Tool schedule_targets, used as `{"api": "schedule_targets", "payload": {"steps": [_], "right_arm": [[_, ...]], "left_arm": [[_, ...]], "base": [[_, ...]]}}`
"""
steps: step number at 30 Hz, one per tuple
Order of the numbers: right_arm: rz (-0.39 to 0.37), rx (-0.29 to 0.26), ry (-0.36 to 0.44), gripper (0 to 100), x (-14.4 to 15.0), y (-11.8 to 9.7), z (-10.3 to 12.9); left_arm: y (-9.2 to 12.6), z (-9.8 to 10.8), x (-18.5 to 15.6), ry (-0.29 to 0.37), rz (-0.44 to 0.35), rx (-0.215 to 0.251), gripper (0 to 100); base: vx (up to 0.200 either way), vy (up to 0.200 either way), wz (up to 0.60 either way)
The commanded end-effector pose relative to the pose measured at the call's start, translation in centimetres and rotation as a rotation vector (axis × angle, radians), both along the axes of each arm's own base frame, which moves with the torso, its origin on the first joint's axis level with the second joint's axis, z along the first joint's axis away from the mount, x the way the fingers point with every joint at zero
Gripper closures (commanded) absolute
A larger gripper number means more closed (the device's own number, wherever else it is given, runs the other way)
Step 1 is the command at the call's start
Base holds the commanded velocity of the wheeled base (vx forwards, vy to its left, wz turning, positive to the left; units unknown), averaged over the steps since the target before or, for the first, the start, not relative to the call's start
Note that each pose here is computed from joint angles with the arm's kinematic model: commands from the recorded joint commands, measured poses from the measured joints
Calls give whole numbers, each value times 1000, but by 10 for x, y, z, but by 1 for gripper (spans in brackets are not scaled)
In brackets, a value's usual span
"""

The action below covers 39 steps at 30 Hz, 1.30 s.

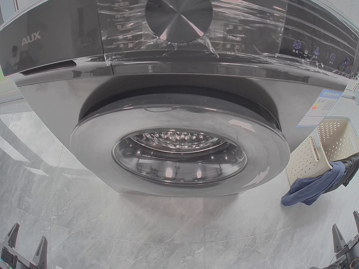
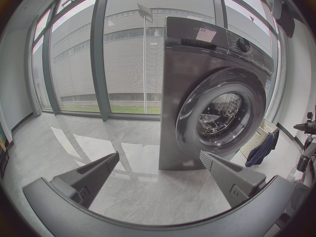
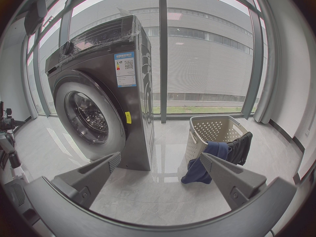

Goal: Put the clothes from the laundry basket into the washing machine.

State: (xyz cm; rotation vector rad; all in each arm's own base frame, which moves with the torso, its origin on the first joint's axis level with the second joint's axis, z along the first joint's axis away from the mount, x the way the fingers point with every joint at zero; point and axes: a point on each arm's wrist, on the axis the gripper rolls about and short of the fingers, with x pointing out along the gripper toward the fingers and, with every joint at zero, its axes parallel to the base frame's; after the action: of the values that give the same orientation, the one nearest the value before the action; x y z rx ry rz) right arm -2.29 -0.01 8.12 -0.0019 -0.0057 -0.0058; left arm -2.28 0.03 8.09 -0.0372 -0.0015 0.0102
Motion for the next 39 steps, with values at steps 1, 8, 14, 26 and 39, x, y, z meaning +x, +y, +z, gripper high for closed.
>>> {"api": "schedule_targets", "payload": {"steps": [1, 8, 14, 26, 39], "right_arm": [[0, -1, 1, 0, 0, 0, -5], [-2, -1, 1, 0, 0, 0, -5], [-3, 0, 1, 0, 0, 0, -5], [-3, 0, 3, 0, 0, 0, -5], [-6, 10, 1, 0, 0, 0, -5]], "left_arm": [[0, -5, 0, 0, 1, -1, 0], [0, -5, 0, 0, 1, -1, 0], [0, -5, 0, 0, 2, 0, 0], [0, -5, 0, 0, 1, 0, 0], [0, -5, 0, 0, 1, 0, 0]], "base": [[0, 200, 0], [0, 57, 0], [0, 0, 0], [100, 0, 0], [0, -62, 0]]}}
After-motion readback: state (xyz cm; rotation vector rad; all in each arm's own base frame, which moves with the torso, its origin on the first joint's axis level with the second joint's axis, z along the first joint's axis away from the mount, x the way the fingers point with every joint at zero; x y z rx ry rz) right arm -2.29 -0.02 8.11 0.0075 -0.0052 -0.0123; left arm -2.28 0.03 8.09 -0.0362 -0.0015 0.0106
